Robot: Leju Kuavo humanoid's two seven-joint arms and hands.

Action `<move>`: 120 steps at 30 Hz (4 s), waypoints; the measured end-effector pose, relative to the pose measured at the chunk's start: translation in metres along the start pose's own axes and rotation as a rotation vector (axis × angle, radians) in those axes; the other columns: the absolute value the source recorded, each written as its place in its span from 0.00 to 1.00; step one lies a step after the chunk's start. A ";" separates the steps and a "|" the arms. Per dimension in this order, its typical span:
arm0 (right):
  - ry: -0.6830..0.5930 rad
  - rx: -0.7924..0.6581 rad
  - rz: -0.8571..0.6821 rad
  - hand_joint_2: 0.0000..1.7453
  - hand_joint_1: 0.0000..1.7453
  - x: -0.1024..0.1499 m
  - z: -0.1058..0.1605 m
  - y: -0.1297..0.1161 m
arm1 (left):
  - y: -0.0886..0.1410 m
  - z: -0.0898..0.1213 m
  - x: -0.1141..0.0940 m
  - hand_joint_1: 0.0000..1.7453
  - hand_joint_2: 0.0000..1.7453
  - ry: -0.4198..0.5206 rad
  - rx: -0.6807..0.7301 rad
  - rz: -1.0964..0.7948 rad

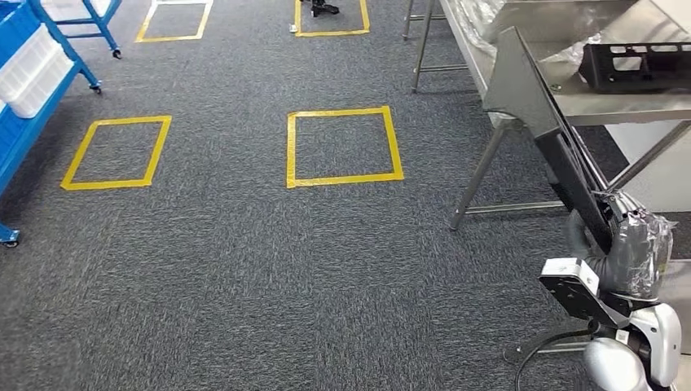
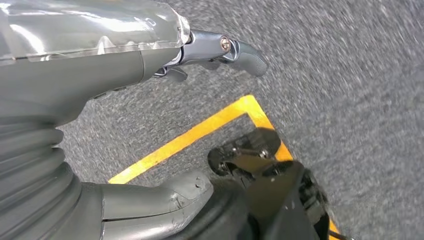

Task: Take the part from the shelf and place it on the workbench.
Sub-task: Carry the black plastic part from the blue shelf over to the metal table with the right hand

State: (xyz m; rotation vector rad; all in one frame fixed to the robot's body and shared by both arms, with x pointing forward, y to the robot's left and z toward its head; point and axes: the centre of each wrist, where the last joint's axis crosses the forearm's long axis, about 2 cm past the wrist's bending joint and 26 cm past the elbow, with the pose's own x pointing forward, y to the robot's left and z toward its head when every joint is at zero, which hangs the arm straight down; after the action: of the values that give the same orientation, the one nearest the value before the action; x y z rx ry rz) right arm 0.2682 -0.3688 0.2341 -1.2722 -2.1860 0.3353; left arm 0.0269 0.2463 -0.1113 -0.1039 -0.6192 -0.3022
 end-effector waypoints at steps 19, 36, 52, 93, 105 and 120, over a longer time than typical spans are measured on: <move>-0.011 0.007 0.114 1.00 1.00 -0.011 -0.002 -0.012 | 0.001 0.001 -0.001 0.00 1.00 -0.003 0.002 0.001; -0.017 0.031 0.219 1.00 1.00 -0.020 -0.003 -0.015 | -0.002 -0.001 0.002 0.00 1.00 -0.008 -0.001 0.013; 0.032 0.032 0.261 1.00 1.00 -0.028 0.012 -0.022 | -0.003 0.001 -0.001 0.00 1.00 0.001 0.012 0.032; 0.042 0.024 0.309 1.00 1.00 -0.032 0.018 -0.019 | -0.009 0.000 0.001 0.00 1.00 0.039 -0.017 0.039; 0.049 0.015 0.294 1.00 1.00 -0.032 0.018 -0.020 | -0.009 0.000 0.002 0.00 1.00 0.032 -0.018 0.040; 0.060 0.023 0.298 1.00 1.00 -0.032 0.022 -0.020 | -0.008 0.000 0.002 0.00 1.00 0.027 -0.018 0.042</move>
State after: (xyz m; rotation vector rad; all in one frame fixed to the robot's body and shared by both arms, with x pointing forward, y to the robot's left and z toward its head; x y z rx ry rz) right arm 0.2530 -0.4052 0.2153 -1.5766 -1.9375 0.4316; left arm 0.0258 0.2380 -0.1106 -0.1295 -0.5865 -0.2683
